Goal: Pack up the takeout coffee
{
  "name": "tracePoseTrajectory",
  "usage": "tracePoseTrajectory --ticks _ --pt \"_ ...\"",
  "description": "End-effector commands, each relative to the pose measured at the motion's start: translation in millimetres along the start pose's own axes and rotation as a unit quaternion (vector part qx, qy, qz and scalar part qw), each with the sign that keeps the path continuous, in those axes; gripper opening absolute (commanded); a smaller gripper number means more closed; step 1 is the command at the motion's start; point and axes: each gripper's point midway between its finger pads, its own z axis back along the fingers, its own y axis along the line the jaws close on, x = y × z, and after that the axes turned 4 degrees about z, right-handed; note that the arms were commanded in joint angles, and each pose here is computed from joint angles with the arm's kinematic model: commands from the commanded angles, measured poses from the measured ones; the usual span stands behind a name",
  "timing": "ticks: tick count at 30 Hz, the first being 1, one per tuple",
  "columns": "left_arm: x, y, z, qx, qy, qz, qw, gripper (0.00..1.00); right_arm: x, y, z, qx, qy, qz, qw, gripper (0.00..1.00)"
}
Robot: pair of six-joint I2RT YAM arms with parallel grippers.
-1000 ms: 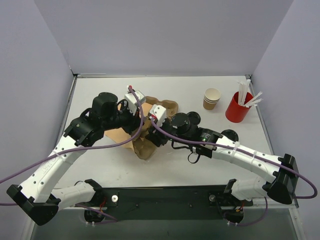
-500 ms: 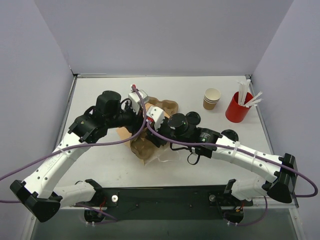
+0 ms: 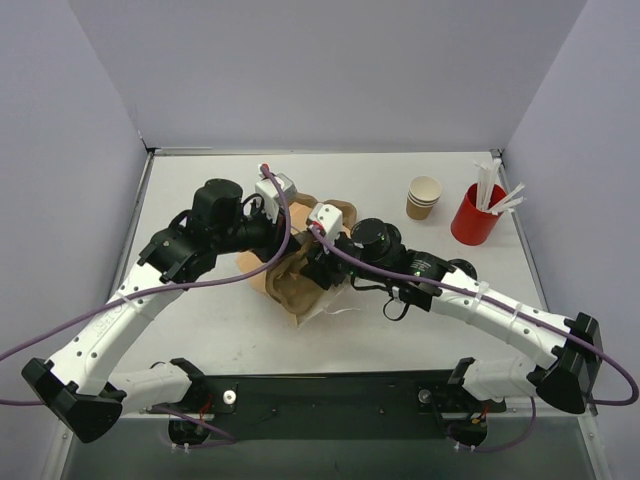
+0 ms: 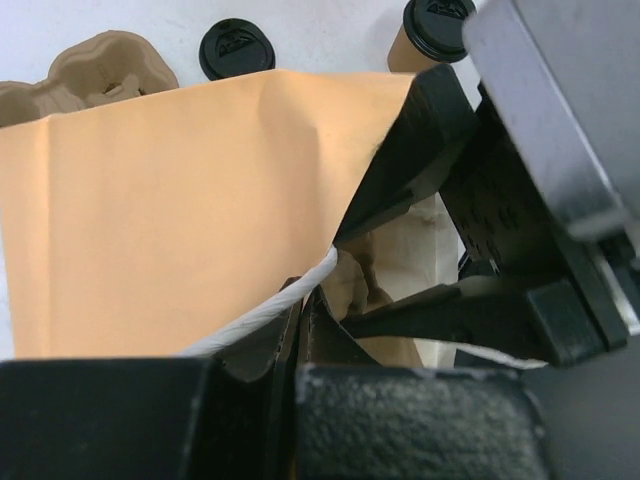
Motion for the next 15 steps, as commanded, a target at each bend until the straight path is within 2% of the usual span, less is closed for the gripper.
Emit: tracePoseTrajectory --ticks 1,8,15 --pt "12 -32 23 -0.064 -0.027 -0.027 0.997 0.0 7 -27 15 -0.03 -0.031 -0.038 0.998 0.25" --pt "9 -30 26 -0.062 -0.018 -0.04 0.997 0.0 11 -30 18 -0.025 -0.042 -0.046 0.998 0.25" --pt "12 -36 26 -0.075 -0.016 -0.03 0.997 0.0 6 -39 18 -0.05 -0.022 -0.036 0.998 0.25"
